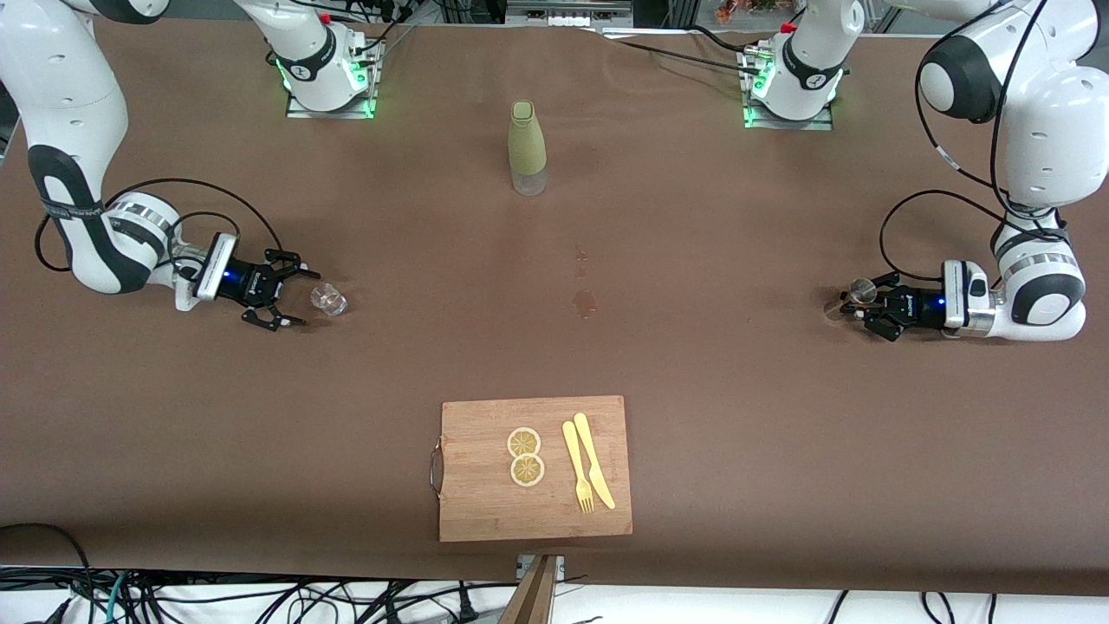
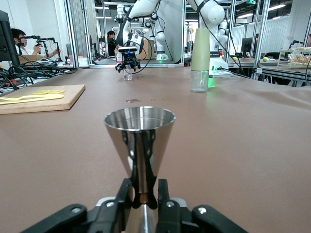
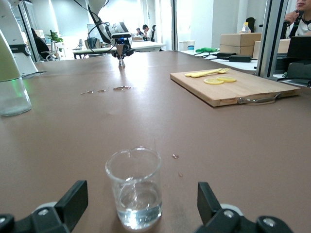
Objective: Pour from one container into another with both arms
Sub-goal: 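Close the left gripper on the jigger while the right gripper grasps the beaker, then lift the jigger with the left gripper toward the table middle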
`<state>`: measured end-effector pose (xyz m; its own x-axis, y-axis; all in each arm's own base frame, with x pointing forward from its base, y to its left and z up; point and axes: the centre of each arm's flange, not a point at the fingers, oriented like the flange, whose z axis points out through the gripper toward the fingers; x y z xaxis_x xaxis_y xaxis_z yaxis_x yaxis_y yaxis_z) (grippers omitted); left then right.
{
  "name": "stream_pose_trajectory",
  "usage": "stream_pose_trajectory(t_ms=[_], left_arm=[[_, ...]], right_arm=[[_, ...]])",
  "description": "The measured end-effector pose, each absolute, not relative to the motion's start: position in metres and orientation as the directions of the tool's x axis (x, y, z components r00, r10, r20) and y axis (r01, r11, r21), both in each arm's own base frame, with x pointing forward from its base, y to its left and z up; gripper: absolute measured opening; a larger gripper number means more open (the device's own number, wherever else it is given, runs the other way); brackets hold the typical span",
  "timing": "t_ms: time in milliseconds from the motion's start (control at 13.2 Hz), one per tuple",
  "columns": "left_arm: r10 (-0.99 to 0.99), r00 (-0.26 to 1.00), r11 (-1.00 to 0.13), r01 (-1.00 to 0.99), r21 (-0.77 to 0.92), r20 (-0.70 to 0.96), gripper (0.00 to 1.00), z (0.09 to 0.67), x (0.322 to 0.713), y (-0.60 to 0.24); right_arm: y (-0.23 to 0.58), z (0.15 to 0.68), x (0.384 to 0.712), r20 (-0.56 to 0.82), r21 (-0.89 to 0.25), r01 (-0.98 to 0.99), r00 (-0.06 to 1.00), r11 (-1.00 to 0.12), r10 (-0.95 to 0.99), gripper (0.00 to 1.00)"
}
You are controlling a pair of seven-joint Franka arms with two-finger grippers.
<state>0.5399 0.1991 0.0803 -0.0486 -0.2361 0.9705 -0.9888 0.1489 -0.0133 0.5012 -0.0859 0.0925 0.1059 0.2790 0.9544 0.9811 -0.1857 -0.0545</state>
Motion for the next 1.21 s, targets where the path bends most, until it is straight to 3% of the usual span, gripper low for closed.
stream_pose_trajectory(t_ms=[756,1210], left_arm=[[-0.235,-0.022,0.157,-0.988,0.015,0.972,0.21,0.086,0.539,0.201],[-0.198,-0.068,0.211,-0.977,-0.026,0.978,0.21,0.135,0.568,0.173]], right_arm=[[-0.051,0.070,0.506,0.964,-0.080,0.979,0.124,-0.187,0.236,1.00],[-0.039,0.068,0.510,0.967,-0.080,0.980,0.120,-0.181,0.223,1.00]])
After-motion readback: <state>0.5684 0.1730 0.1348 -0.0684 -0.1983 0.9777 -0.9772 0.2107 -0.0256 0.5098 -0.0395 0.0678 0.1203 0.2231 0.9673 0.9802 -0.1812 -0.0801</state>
